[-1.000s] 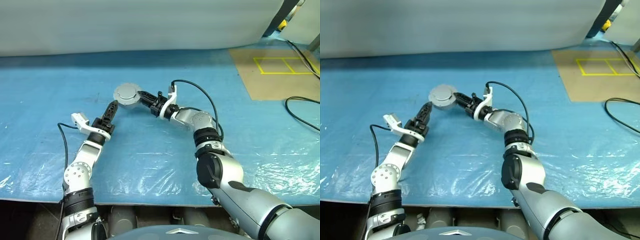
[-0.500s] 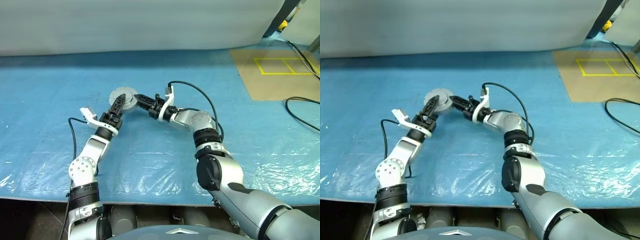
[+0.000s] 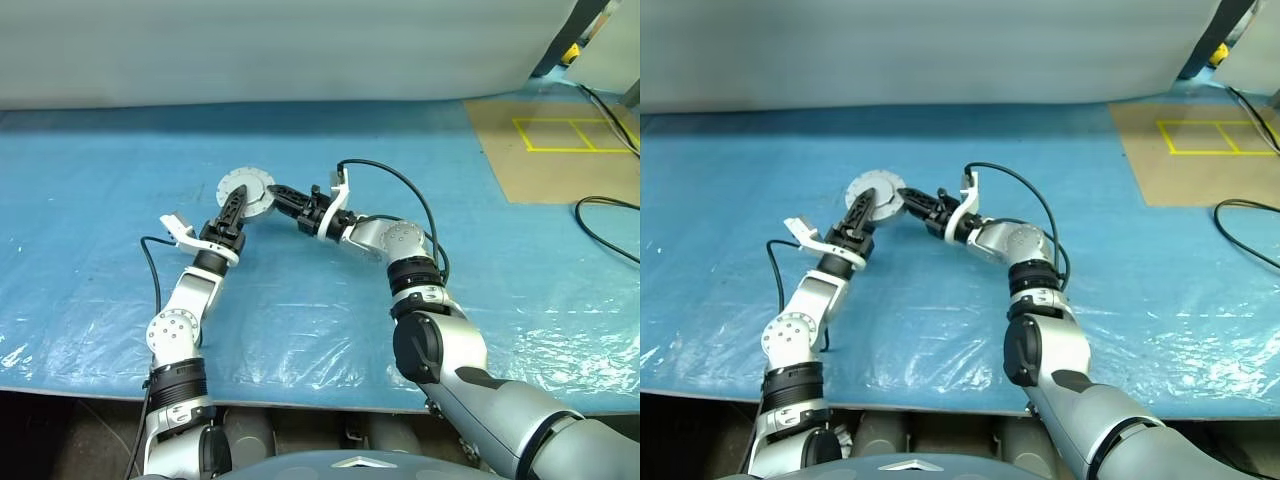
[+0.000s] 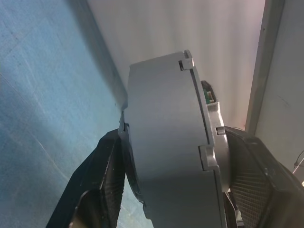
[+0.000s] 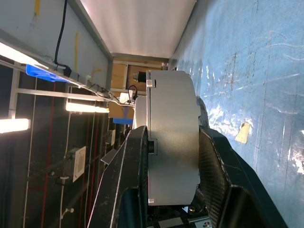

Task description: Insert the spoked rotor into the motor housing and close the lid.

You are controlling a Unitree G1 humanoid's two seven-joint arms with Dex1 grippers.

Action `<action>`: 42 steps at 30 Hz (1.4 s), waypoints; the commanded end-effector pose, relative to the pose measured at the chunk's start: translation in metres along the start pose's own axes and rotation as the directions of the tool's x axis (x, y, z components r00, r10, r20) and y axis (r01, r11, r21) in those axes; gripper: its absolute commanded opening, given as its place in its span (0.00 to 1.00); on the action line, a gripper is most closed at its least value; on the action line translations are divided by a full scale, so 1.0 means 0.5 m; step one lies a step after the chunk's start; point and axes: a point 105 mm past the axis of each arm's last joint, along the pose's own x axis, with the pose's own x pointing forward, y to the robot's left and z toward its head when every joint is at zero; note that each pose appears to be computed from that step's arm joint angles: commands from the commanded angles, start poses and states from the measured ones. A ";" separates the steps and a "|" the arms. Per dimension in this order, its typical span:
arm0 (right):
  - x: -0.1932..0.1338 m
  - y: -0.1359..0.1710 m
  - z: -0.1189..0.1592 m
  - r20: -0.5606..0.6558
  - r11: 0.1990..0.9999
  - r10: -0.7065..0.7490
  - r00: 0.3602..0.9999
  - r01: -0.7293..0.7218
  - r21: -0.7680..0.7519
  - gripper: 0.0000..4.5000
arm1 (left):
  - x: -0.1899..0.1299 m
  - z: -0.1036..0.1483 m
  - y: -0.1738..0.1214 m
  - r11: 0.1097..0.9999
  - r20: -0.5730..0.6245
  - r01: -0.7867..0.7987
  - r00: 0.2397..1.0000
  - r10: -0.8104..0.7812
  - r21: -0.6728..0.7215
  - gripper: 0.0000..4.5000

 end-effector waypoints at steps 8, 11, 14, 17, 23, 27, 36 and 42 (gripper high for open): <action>0.018 0.078 -0.018 -0.044 0.982 0.180 0.983 -0.183 -0.049 0.61 | 0.013 -0.004 -0.008 1.000 0.003 0.012 1.000 -0.012 -0.022 0.59; 0.019 0.068 -0.002 0.002 0.988 0.152 0.988 -0.151 -0.039 0.83 | 0.012 0.006 -0.004 0.998 0.048 0.012 0.999 -0.009 -0.063 0.59; 0.016 0.054 0.005 0.018 0.993 0.113 0.993 -0.112 -0.047 0.90 | 0.010 0.031 -0.004 0.993 0.128 0.030 0.992 -0.016 -0.112 0.59; 0.015 0.048 0.010 0.030 0.994 0.096 0.995 -0.094 -0.062 0.90 | 0.007 0.063 0.008 0.993 0.219 0.015 0.976 0.010 -0.114 0.59; 0.019 0.050 -0.001 -0.007 0.987 0.080 0.997 -0.080 -0.141 0.90 | -0.005 0.155 0.035 0.998 0.413 -0.044 0.909 0.058 -0.042 0.59; 0.022 0.059 -0.007 -0.027 0.981 0.092 0.995 -0.095 -0.171 0.90 | -0.034 0.242 0.089 0.980 0.566 -0.193 0.813 0.137 0.040 0.59; 0.019 0.061 -0.009 -0.033 0.977 0.097 0.995 -0.102 -0.185 0.90 | -0.105 0.319 0.188 0.916 0.677 -0.400 0.685 0.268 0.042 0.59; 0.019 0.058 -0.011 -0.036 0.977 0.090 0.995 -0.095 -0.191 0.90 | -0.126 0.319 0.215 0.891 0.686 -0.453 0.659 0.308 0.036 0.59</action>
